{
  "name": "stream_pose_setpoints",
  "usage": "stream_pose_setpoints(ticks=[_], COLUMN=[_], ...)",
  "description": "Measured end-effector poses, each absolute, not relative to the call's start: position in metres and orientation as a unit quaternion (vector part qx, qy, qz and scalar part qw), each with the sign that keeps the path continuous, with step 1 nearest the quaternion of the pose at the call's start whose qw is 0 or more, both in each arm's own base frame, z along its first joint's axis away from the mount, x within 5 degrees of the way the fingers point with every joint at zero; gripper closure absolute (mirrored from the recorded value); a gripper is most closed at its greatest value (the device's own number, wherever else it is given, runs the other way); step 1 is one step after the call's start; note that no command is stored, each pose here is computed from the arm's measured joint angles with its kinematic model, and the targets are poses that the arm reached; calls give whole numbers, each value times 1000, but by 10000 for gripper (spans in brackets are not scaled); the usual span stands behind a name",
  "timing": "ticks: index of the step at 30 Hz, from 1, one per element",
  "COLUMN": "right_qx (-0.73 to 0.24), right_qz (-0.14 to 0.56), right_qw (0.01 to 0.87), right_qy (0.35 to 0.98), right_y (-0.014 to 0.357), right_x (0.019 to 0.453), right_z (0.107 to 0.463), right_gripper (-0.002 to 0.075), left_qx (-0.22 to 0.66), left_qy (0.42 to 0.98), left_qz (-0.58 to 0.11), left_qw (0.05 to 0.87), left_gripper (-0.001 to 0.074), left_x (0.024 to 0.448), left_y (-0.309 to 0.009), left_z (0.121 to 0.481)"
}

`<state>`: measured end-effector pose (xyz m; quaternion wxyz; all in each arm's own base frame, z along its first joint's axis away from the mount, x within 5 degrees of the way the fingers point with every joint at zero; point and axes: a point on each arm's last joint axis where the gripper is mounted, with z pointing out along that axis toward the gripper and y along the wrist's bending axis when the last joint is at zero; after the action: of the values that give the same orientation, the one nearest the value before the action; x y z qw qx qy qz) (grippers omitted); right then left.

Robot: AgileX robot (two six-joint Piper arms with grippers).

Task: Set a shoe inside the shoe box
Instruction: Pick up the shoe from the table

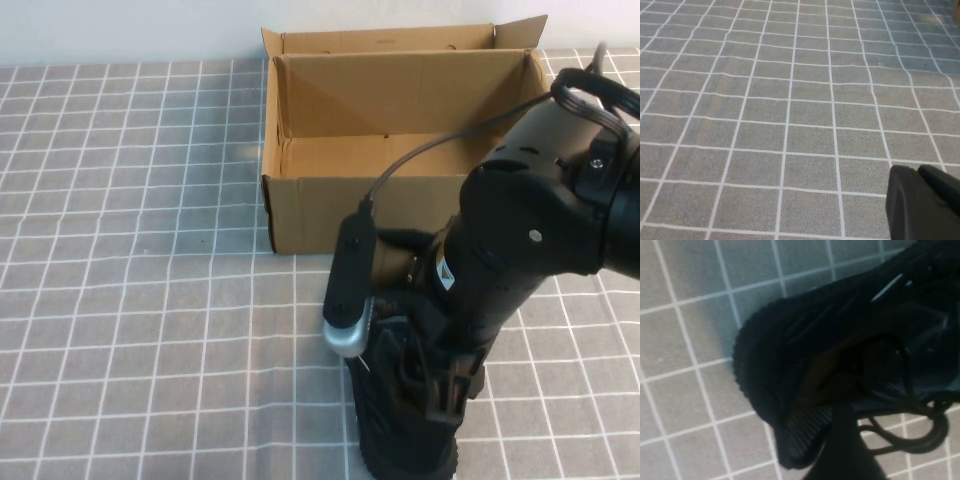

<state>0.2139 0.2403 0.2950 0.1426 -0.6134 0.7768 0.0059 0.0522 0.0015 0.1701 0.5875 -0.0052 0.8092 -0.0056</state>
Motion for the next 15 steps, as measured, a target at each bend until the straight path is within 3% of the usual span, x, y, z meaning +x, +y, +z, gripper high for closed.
stream_pose_setpoints(ticks=[15], right_qx=[-620], right_qz=[-34], right_qw=[217], right_qy=[753], right_y=[247], right_x=[238], right_z=[289], right_gripper=[327], left_qx=[-5], left_qy=[809], left_qz=[-6], left_qw=[588], left_gripper=[736], left_x=[52], left_y=[1], left_z=[170])
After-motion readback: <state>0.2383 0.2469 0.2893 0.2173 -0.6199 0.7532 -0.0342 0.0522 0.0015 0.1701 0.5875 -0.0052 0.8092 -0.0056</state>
